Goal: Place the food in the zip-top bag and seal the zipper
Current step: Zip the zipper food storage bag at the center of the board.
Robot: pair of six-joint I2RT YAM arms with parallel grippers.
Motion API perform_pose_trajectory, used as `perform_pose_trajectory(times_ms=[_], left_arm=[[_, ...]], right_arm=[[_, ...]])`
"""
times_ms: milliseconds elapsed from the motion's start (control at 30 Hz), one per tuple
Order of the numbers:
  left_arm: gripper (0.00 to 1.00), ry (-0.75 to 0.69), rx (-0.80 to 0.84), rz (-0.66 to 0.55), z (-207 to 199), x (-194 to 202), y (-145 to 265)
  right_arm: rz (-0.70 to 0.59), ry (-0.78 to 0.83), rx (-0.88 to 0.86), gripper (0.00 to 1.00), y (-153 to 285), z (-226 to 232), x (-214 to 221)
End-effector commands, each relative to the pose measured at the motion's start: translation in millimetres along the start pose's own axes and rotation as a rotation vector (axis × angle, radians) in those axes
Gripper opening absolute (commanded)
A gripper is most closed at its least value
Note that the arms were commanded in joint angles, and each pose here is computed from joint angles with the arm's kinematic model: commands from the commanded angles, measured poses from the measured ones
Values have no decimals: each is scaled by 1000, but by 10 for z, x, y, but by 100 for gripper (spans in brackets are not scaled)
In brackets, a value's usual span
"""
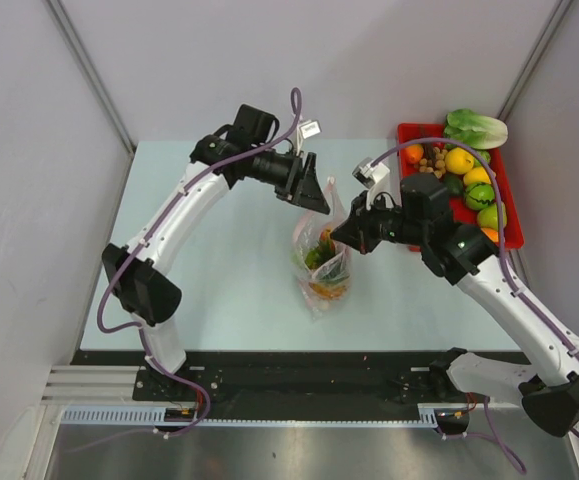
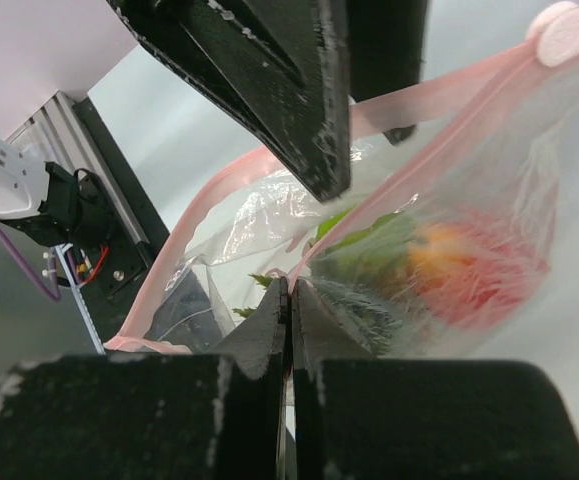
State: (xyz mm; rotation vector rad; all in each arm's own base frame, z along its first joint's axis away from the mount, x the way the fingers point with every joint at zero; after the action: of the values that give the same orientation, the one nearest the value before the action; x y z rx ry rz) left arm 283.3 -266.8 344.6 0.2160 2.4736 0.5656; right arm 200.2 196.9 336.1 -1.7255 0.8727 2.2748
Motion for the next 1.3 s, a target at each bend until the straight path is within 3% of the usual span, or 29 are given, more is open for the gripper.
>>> perform_pose_trajectory(times_ms=[0,400,500,533,567,667,700,733,767,800,867,1067,1167,1267], left_arm=[[63,1,119,-38,-218,-97,-54],[59,7,-53,-62,-72,-124,-218],[50,9,-93,-51,15,-108,-260],[38,-7,-96,-48,23,-109,-265],[32,-11,-109,-42,49,-101,-261],[15,-78,-138,-14,58,-70,-201],[12,-126,-146,-5,62,-70,-176],[10,-155,-151,-12,17,-104,-126],[9,-157,-159,5,15,-80,-91],[8,-202,-144,12,7,-86,-54],[6,-260,-100,22,-77,-93,25],[6,-437,83,173,-283,147,195],[4,-534,51,172,-302,178,284],[0,-726,-24,205,-396,271,323]], right_arm=[[-68,23,-19,0,-88,62,-92],[-99,43,-13,0,-221,131,-144],[-114,54,-17,0,-239,146,-171],[-117,63,-17,0,-230,146,-176],[-113,68,-15,0,-232,141,-166],[-113,112,-7,25,-119,133,-164],[-112,125,-21,43,-73,141,-159],[-113,137,-29,53,41,153,-153],[-122,146,-15,63,118,79,-163],[-128,145,-43,82,198,99,-162],[-173,153,-22,96,383,76,-218],[-206,191,85,100,705,-219,-223],[-195,244,63,100,788,-274,-177],[-197,310,-8,97,831,-193,-149]])
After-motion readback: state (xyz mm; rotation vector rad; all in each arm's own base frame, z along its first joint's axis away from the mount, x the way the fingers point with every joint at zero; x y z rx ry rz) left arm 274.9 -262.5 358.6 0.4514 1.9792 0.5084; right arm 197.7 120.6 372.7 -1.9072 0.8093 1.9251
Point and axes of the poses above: each gripper's point midway between its finger pads, its own y axis back along the fingers, its own z axis along the line the jaws close on, x = y × z, the point moved 7 cm from there along y, back along the fingers, and after that the axes turned 8 degrees about y, right-handed, at the moved point
